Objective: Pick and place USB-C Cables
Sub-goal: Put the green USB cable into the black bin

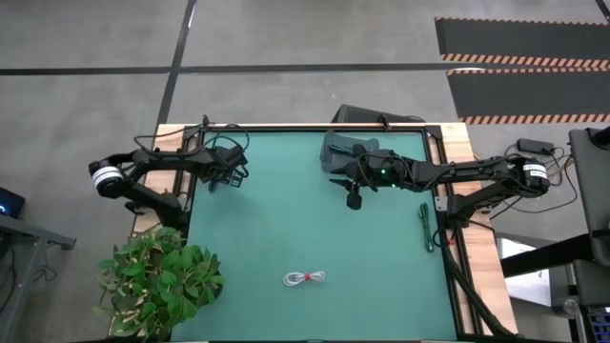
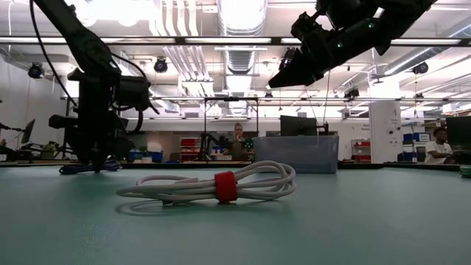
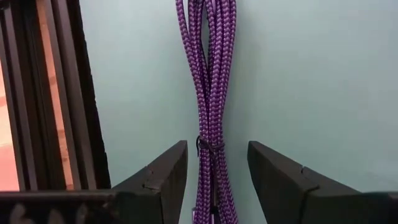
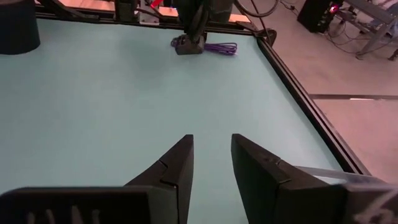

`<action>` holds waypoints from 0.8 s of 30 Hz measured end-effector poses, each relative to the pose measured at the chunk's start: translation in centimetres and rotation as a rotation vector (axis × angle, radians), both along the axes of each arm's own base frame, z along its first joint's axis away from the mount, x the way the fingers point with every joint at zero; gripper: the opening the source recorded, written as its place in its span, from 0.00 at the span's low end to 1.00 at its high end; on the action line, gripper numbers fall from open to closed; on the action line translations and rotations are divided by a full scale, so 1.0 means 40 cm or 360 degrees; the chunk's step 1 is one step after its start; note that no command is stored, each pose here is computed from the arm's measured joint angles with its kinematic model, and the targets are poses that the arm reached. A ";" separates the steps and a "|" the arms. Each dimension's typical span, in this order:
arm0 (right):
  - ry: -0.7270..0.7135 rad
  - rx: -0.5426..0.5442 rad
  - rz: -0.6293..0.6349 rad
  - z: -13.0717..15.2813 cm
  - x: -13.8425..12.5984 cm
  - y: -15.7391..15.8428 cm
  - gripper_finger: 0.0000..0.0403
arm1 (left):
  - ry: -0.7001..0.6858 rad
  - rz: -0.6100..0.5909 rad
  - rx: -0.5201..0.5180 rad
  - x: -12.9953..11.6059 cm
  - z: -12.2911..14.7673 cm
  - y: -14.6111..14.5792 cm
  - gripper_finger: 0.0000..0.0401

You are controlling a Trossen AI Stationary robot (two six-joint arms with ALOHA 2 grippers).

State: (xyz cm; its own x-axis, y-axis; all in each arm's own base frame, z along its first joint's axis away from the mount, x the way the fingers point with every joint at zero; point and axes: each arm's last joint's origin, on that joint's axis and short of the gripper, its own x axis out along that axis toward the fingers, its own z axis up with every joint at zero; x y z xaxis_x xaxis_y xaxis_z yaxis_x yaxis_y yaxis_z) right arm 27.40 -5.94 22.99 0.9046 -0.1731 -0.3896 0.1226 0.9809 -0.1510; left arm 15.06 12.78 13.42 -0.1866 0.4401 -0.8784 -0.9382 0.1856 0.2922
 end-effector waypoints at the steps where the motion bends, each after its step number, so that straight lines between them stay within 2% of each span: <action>1: 0.0000 0.0000 0.0000 0.000 0.000 0.000 0.25 | -0.0003 0.0000 0.0001 0.000 0.001 0.000 0.39; 15: -0.0039 -0.0045 0.0015 0.005 0.002 0.000 0.22 | -0.0018 -0.0004 -0.0005 -0.006 0.010 -0.006 0.39; 24: -0.0040 0.0047 0.0039 -0.003 0.005 0.026 0.18 | 0.0041 -0.0058 -0.0045 -0.027 0.021 -0.028 0.39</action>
